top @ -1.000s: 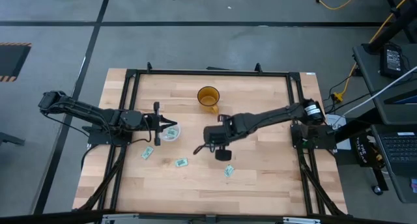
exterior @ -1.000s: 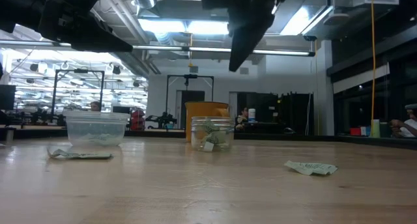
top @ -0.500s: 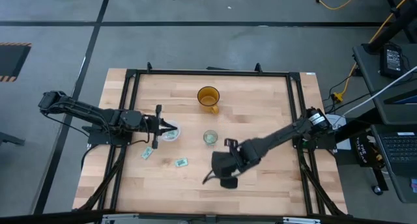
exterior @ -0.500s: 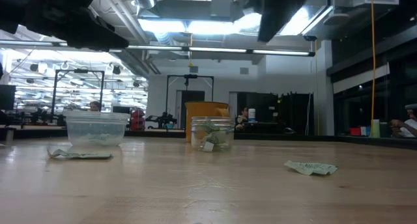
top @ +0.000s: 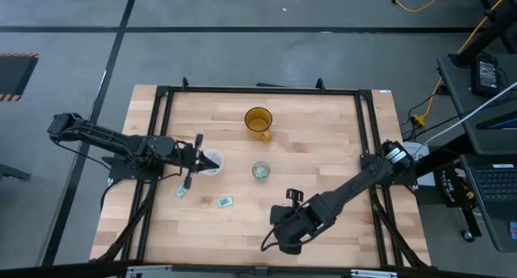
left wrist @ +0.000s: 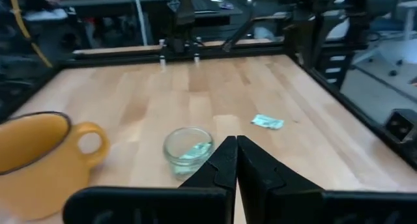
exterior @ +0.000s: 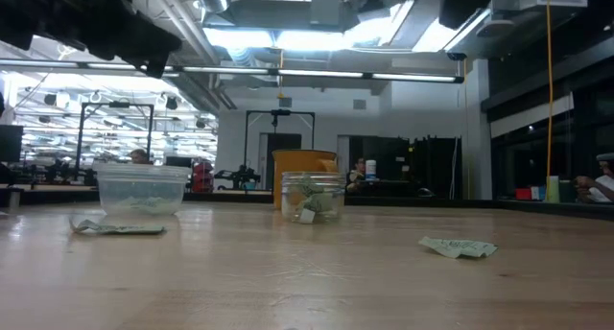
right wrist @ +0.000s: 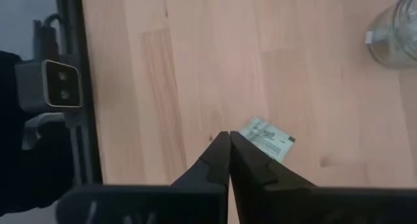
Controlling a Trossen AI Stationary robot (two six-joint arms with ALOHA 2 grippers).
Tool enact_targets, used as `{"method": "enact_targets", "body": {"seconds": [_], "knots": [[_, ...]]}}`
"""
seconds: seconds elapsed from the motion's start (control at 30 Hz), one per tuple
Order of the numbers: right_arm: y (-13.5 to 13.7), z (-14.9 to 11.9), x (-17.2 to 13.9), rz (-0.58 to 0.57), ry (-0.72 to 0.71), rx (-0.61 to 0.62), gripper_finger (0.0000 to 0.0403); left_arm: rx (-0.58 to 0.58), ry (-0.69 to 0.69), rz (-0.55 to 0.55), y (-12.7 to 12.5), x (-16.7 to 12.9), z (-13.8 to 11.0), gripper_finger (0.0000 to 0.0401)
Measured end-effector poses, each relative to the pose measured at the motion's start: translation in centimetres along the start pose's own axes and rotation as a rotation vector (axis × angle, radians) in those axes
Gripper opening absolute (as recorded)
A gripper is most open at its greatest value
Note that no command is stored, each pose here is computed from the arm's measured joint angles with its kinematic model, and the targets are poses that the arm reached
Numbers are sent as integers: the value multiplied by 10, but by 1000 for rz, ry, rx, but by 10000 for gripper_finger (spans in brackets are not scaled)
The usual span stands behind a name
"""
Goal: Pick and place Stevia / Truvia into bins
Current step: Put the stevia packet into the glass tupperware
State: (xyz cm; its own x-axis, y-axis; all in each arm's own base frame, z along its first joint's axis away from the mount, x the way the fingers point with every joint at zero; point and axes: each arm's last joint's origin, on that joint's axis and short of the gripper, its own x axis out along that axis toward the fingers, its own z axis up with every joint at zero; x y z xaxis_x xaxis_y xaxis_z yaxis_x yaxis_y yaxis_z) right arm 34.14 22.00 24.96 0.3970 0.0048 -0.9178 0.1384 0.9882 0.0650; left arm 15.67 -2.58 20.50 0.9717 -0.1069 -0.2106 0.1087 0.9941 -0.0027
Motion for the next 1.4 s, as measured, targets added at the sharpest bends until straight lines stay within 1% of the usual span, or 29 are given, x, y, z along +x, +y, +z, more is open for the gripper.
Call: {"method": "enact_targets", "body": {"seconds": [0.13, 0.27, 0.37, 0.47, 0.6, 0.67, 0.87, 1.07, 1.2, 1.4], "knots": [[4, -3, 3, 1, 1, -7, 16, -6, -2, -24, -1, 0, 0, 6], [6, -3, 9, -7, 3, -12, 25, -29, -2, -4, 0, 0, 0, 6], [5, -4, 14, -47, -20, -12, 31, -28, 0, 8, 0, 0, 0, 6], [1, -10, 23, -86, -3, -1, 37, -5, -2, 41, 1, 0, 0, 6], [-2, -17, 33, -96, 7, 48, 46, 1, -7, 134, 4, 0, 1, 6], [-2, -20, 38, -95, 5, 54, 51, 1, -3, 165, 5, 0, 0, 6], [-6, -21, 48, -79, -16, 70, 71, 4, 3, 174, 5, 0, 0, 6], [-9, -18, 49, -78, -21, 77, 108, 4, 2, 177, 5, 0, 0, 6], [-8, -19, 50, -76, -19, 25, 142, 4, 2, 178, 5, 0, 0, 6], [-6, -22, 65, -95, 3, 12, 180, 4, 2, 178, 5, 0, 0, 6]]}}
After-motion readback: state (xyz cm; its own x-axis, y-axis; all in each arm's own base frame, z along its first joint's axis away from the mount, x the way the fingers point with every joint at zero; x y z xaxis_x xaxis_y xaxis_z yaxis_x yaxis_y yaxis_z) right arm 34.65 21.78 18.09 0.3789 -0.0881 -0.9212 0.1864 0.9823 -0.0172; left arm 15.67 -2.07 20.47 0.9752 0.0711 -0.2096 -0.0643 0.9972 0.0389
